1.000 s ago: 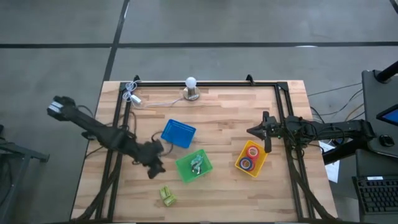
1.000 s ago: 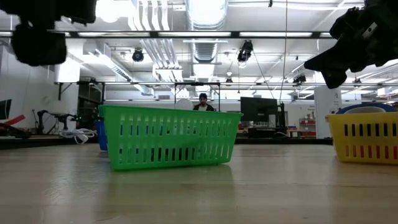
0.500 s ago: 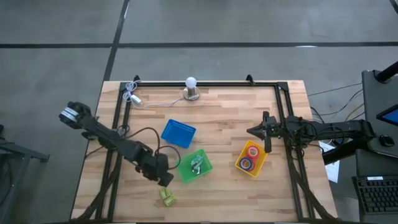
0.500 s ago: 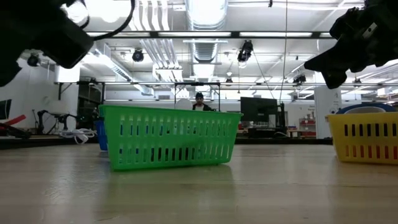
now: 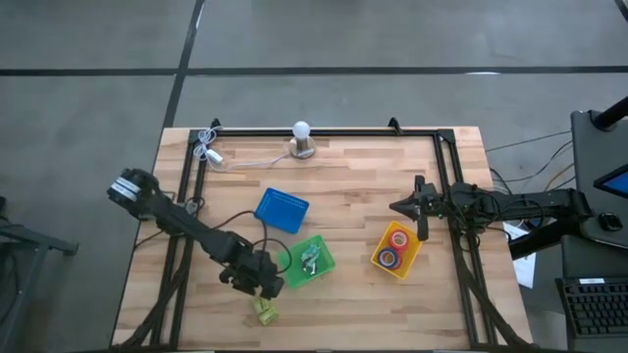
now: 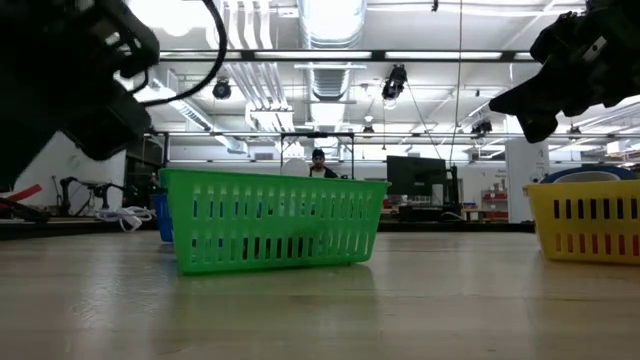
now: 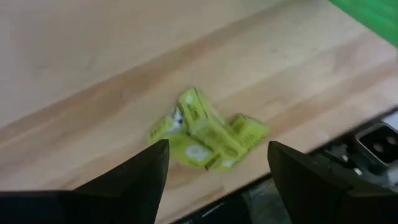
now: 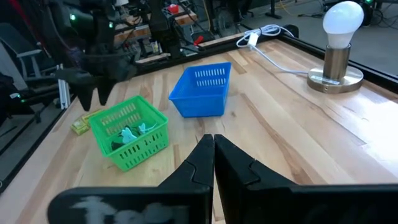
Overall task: Pick and place Stapler, Stapler remover, tape
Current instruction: Put the green staple box into the blue bin
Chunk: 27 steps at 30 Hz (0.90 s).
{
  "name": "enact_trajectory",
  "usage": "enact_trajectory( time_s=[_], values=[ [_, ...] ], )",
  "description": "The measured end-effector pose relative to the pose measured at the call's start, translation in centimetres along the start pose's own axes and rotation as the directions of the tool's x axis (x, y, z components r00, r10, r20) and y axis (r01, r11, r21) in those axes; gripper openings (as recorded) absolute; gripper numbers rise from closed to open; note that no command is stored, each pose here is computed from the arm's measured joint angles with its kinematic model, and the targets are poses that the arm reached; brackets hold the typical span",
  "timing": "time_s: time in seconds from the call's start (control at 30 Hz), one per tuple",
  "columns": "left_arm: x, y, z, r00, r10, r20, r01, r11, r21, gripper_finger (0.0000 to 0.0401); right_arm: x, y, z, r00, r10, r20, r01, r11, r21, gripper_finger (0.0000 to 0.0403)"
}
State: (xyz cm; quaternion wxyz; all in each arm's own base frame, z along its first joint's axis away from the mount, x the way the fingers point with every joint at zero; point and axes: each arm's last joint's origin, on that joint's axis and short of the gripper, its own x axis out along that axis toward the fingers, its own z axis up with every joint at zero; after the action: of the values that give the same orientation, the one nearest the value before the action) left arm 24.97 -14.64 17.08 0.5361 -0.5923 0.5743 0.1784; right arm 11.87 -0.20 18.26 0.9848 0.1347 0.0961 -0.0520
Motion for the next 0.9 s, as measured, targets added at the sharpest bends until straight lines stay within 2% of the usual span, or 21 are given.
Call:
enact_trajectory(
  time_s=[0.23,0.4,0.57,0.9],
  values=[
    [1.2,-0.2,0.4,1.0,-0.01,-0.001,0.01,1.0,-0.002,0.0257,0.0,0.0,0.0,1.0,0.0,0.0,0.0,1.0,0.0,0.0009],
    [1.4,-0.2,0.4,1.0,-0.003,0.001,0.003,1.0,0.018,0.0224,0.0,0.0,0.0,1.0,0.0,0.0,0.0,1.0,0.0,0.0009],
    [1.4,-0.1,0.5,1.0,0.002,0.012,-0.002,0.999,0.044,0.0173,0.0,0.0,0.0,1.0,0.0,-0.001,0.0,1.0,0.0,0.0009],
    [1.7,0.0,0.9,0.998,0.011,0.059,-0.016,0.996,0.083,0.0044,0.0,0.0,0.0,1.0,0.0,0.0,0.0,1.0,0.0,0.0009]
  ],
)
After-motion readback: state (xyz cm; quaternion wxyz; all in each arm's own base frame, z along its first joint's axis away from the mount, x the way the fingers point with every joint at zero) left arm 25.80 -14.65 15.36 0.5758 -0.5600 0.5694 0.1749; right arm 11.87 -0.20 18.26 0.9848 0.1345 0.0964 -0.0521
